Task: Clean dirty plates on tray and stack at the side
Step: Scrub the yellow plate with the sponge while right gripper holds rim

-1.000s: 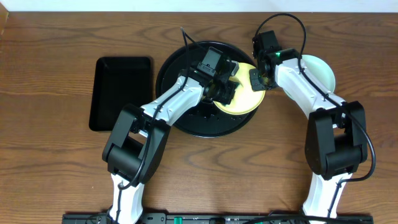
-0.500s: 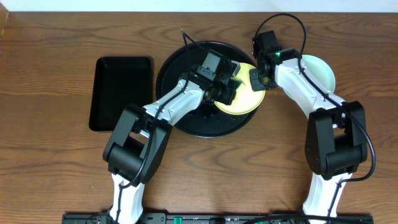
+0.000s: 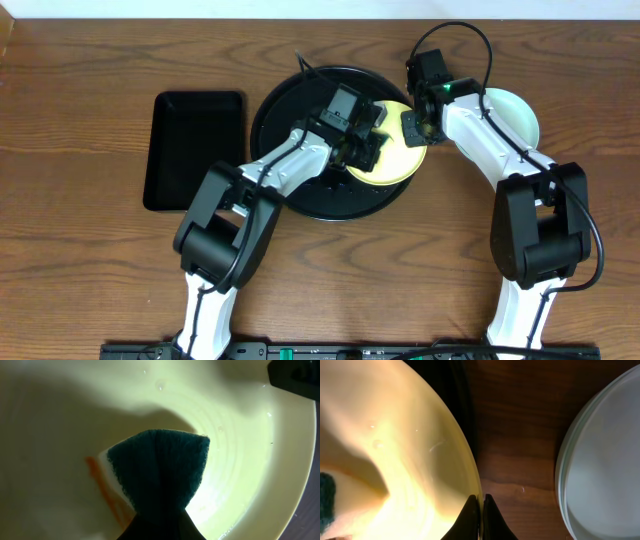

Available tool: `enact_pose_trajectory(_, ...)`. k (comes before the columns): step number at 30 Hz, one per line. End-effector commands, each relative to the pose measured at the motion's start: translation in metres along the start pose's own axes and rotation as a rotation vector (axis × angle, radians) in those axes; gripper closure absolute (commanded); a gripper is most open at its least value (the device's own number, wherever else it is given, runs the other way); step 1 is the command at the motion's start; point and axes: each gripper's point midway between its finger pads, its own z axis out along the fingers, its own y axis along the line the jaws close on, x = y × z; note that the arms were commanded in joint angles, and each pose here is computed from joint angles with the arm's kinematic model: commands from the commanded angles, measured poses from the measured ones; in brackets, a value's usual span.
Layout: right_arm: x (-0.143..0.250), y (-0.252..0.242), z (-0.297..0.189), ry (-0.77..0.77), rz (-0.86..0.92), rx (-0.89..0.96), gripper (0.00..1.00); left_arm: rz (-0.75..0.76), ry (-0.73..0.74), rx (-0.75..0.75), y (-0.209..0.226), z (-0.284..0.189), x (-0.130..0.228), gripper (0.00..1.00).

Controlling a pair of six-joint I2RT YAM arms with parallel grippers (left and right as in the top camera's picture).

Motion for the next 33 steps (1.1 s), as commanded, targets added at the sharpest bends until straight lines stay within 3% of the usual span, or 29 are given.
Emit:
enact_pose_trajectory(1, -0.002, -0.005, -0.010, -0.024, 0.004, 0.037, 0.99, 0.008, 0.041, -0.007, 0.001, 0.014, 0.015, 0.92)
enact_pose_trajectory(33, 0.000, 0.004, -0.010, -0.016, -0.052, -0.009, 0.99, 0.020, -0.025, -0.186, 0.036, 0.022, 0.004, 0.92)
